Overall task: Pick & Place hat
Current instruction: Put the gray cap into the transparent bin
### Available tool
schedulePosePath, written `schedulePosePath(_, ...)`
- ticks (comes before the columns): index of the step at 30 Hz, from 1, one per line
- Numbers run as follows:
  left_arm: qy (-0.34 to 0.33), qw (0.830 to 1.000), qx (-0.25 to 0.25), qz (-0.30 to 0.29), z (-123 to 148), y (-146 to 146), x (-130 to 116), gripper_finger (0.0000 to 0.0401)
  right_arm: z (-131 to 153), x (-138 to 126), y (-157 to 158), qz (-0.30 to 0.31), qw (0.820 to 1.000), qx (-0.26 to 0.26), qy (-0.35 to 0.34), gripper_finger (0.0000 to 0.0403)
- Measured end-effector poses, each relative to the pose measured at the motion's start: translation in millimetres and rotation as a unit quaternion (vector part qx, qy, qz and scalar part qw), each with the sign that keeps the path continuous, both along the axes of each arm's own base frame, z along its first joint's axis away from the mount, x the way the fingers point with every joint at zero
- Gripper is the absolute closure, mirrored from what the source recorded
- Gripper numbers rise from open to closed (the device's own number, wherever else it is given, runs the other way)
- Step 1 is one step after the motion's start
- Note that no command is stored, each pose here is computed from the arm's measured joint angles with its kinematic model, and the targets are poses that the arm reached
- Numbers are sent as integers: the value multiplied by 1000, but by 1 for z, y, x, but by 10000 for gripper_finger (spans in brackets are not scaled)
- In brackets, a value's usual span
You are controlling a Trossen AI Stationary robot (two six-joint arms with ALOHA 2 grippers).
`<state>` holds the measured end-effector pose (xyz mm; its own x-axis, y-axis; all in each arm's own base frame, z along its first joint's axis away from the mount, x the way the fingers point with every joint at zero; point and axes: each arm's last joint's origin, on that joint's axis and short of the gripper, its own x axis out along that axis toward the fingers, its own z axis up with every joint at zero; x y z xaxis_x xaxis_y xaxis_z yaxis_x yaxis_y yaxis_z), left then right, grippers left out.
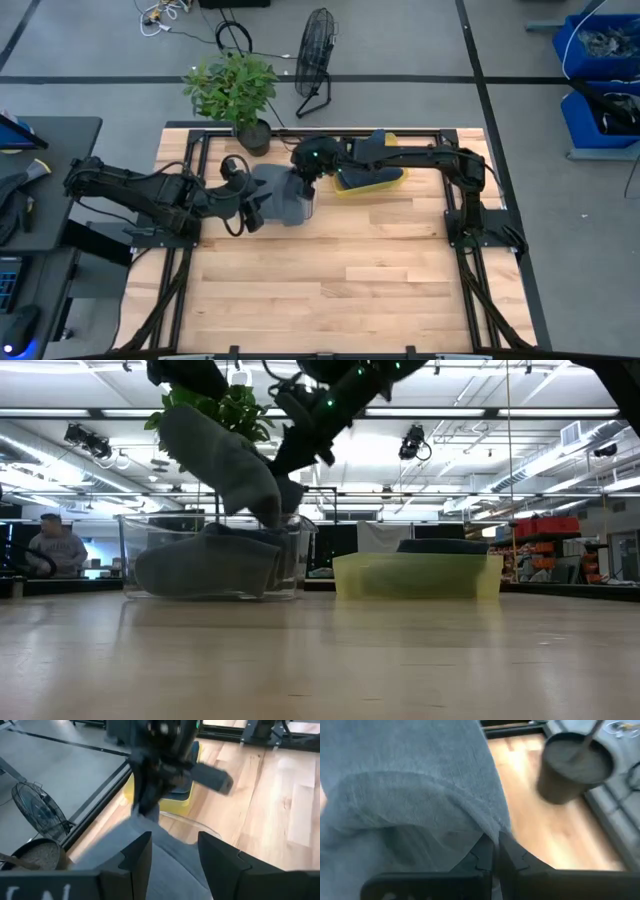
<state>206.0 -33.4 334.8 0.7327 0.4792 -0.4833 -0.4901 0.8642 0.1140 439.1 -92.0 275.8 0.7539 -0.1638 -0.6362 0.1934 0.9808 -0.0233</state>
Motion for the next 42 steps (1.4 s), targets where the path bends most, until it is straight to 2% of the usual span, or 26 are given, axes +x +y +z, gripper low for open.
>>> schedulePosePath(4,2,1000,1,0,0,0,0,236,18,-1,-3,-24,998,-51,7,392)
schedulePosePath(8,4,1000,2,0,-1,0,0,236,20,-2,-5,-46,996,-77,13,392)
schedulePosePath(14,12,1000,4,1,-2,1,-1,236,-6,-4,-1,-46,996,-60,45,392)
schedulePosePath(18,11,1000,14,12,-2,1,-2,236,-20,-6,8,-1,997,-42,60,392)
schedulePosePath(26,22,999,22,29,-3,6,-3,236,-18,-1,21,86,996,21,24,392)
schedulePosePath(37,34,997,1,70,-21,15,-3,236,-32,-2,19,72,994,55,60,392)
schedulePosePath(42,16,998,-25,51,-31,13,2,236,-40,1,20,84,991,84,66,392)
